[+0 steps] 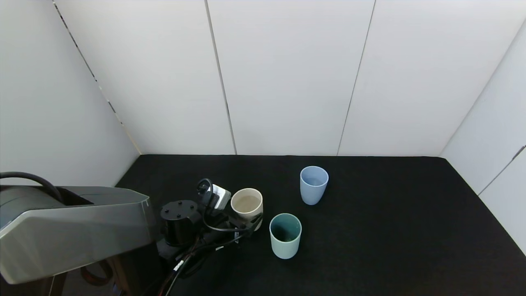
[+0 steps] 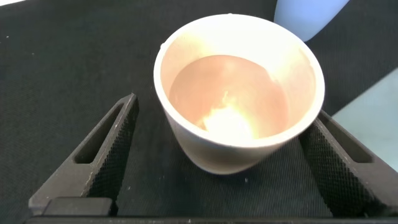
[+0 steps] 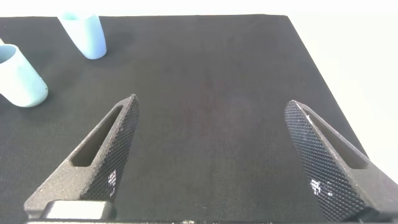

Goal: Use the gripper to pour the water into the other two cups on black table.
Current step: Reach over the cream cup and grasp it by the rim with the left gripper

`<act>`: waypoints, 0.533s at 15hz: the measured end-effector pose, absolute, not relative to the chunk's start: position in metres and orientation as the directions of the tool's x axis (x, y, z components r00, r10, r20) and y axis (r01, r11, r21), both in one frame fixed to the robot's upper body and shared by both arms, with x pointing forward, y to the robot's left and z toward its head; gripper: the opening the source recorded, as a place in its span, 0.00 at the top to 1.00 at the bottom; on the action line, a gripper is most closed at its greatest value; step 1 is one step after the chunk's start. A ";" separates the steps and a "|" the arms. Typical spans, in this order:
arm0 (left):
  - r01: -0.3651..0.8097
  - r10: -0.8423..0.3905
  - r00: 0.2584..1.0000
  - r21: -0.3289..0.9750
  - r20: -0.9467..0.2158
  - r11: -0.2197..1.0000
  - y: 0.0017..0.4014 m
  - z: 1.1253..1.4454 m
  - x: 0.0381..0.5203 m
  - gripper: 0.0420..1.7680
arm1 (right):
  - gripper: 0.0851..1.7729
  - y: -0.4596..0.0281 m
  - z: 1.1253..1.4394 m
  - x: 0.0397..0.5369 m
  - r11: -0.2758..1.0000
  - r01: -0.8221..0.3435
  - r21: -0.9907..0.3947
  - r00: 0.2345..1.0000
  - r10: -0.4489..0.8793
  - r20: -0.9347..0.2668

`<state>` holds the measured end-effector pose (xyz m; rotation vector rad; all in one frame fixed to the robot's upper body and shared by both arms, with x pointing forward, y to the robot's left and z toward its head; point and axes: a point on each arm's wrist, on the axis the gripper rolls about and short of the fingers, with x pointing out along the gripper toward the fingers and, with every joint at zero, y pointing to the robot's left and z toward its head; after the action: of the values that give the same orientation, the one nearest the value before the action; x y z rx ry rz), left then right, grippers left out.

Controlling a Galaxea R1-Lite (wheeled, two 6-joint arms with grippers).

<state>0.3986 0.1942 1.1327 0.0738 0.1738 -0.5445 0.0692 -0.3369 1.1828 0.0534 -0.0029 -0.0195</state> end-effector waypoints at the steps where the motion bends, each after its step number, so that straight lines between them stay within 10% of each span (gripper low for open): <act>1: 0.522 -0.509 0.841 0.023 -0.184 0.853 0.193 1.132 0.400 0.03 | 0.04 -0.337 1.183 0.069 0.998 0.019 0.053 1.000 -0.020 0.002; 8: 0.540 -0.530 0.829 0.010 -0.178 0.841 0.184 1.130 0.400 0.03 | 0.04 -0.337 1.183 0.069 0.998 0.020 0.053 1.000 -0.020 0.002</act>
<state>0.4000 0.1841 1.1300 0.0611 0.1712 -0.5682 0.0692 -0.3369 1.1828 0.0534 -0.0029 -0.0199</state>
